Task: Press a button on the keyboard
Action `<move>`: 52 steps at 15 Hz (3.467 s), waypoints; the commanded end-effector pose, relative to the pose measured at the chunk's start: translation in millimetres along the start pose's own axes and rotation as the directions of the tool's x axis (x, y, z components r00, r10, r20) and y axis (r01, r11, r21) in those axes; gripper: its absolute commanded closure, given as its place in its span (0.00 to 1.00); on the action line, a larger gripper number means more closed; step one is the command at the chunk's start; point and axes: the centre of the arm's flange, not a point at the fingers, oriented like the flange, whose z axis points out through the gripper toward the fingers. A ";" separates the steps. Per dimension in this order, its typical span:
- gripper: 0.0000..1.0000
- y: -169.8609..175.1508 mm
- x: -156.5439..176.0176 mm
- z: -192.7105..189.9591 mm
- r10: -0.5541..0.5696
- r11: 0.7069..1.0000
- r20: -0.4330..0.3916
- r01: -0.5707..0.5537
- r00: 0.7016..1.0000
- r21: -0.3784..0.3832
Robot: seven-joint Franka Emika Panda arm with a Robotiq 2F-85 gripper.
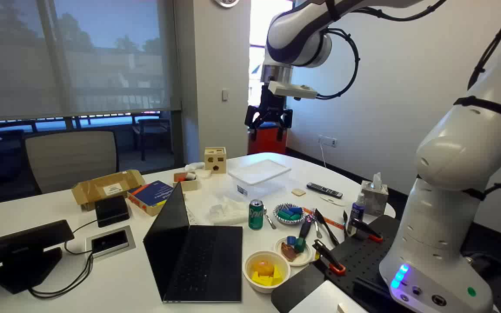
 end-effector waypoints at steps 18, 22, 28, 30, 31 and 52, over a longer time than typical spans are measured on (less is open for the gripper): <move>0.00 -175.4 103.4 303.7 -0.448 0.884 0.110 0.458 0.887 -0.092; 0.34 -171.6 107.0 337.4 -0.371 0.921 0.052 0.374 0.927 -0.107; 0.82 -163.0 114.5 363.2 -0.308 0.942 0.048 0.312 0.950 -0.126; 0.97 -161.3 114.8 373.1 -0.306 0.943 0.061 0.311 0.950 -0.118; 1.00 -159.8 114.7 378.8 -0.305 0.943 0.067 0.311 0.950 -0.114; 1.00 -145.3 115.4 452.7 -0.226 0.970 0.125 0.235 0.966 -0.060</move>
